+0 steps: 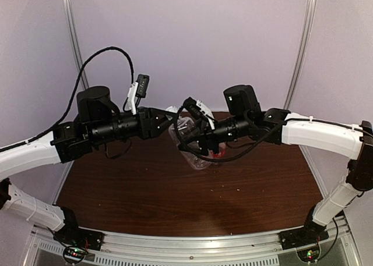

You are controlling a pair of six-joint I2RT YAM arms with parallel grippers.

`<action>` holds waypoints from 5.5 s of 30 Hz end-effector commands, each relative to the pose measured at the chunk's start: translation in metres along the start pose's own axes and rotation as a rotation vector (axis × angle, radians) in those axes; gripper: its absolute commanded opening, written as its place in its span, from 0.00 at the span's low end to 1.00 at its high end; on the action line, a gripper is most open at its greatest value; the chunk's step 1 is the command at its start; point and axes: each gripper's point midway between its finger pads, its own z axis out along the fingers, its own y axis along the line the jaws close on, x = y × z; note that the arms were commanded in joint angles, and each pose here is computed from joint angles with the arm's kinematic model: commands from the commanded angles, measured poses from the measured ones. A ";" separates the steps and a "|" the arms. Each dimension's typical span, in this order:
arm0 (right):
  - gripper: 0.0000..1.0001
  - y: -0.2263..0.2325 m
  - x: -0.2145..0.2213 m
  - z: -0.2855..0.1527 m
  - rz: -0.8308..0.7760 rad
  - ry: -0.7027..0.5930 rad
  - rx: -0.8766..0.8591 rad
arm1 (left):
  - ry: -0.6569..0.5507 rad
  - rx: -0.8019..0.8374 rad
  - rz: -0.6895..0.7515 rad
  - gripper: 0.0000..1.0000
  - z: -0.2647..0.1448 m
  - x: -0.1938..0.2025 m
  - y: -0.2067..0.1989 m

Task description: Unscrew the bottle caps

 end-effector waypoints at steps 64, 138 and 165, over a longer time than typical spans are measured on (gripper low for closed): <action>0.35 -0.009 -0.016 -0.011 -0.012 -0.037 0.089 | -0.054 -0.001 -0.084 0.25 -0.005 -0.014 0.000; 0.38 -0.050 0.018 -0.086 0.176 -0.166 0.147 | 0.274 -0.266 0.269 0.81 0.041 0.152 0.156; 0.40 0.042 0.027 -0.027 -0.027 -0.036 -0.212 | 0.164 0.478 0.119 0.69 0.021 0.030 -0.033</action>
